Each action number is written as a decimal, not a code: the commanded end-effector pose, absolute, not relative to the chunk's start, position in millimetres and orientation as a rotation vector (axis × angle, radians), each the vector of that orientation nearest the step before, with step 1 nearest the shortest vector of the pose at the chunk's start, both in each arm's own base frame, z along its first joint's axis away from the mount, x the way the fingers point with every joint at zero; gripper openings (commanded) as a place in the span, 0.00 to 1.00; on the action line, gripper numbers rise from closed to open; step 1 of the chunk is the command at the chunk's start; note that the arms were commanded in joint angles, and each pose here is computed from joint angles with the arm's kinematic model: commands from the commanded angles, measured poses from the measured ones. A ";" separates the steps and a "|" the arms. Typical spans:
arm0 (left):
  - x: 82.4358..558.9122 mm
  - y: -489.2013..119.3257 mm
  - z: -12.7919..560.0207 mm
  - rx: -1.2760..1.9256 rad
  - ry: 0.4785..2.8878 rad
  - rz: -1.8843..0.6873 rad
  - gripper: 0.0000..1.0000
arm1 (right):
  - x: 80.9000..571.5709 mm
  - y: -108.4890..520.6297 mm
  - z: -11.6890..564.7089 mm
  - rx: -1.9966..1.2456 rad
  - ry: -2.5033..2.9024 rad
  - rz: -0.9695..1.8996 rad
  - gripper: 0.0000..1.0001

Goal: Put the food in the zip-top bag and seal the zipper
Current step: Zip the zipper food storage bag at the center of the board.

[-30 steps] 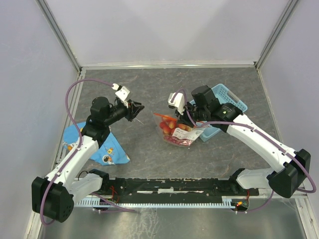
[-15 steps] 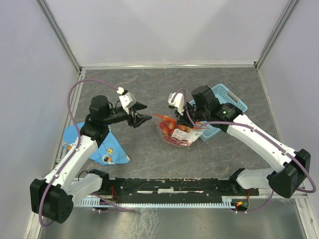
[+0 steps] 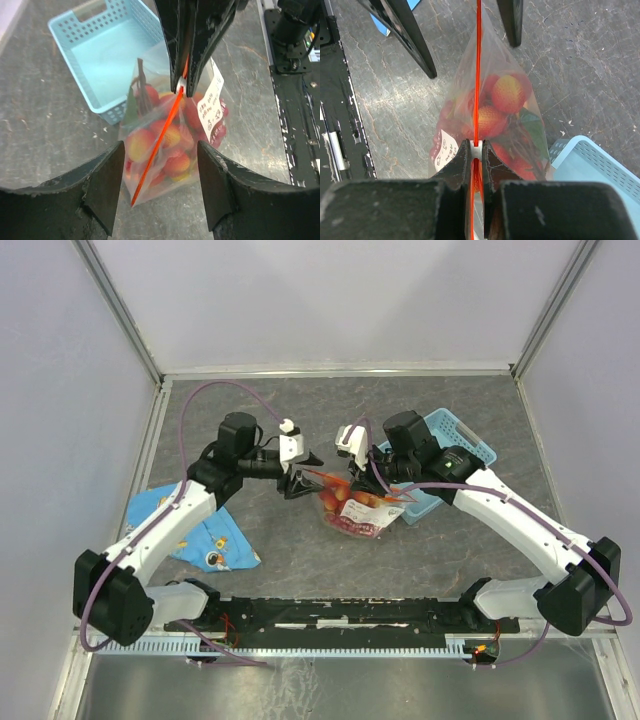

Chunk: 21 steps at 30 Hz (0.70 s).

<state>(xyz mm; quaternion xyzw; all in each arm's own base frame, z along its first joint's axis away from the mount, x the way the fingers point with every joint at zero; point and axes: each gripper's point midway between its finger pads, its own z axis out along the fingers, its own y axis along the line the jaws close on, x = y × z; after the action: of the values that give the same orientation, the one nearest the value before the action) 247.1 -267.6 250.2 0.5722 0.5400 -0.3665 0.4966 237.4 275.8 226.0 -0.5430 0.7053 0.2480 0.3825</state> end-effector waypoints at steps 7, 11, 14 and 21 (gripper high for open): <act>237.2 -281.2 239.0 1.493 1.273 -0.929 0.46 | 244.1 292.3 252.4 -1.335 1.685 0.691 0.01; 239.2 -281.1 239.1 1.488 1.281 -0.920 0.13 | 244.2 289.7 251.8 -1.331 1.691 0.679 0.02; 239.4 -279.6 241.8 1.484 1.279 -0.902 0.03 | 243.7 286.2 248.8 -1.331 1.701 0.664 0.02; 251.6 -265.6 240.5 1.444 1.348 -0.759 0.03 | 247.3 265.7 240.0 -1.323 1.776 0.543 0.02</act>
<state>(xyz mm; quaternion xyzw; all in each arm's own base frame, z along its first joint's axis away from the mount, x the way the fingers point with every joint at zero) 240.5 -273.8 219.3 0.5912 0.5611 -0.3646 0.4504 239.9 278.3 224.6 -0.5374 0.7065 0.2503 0.3866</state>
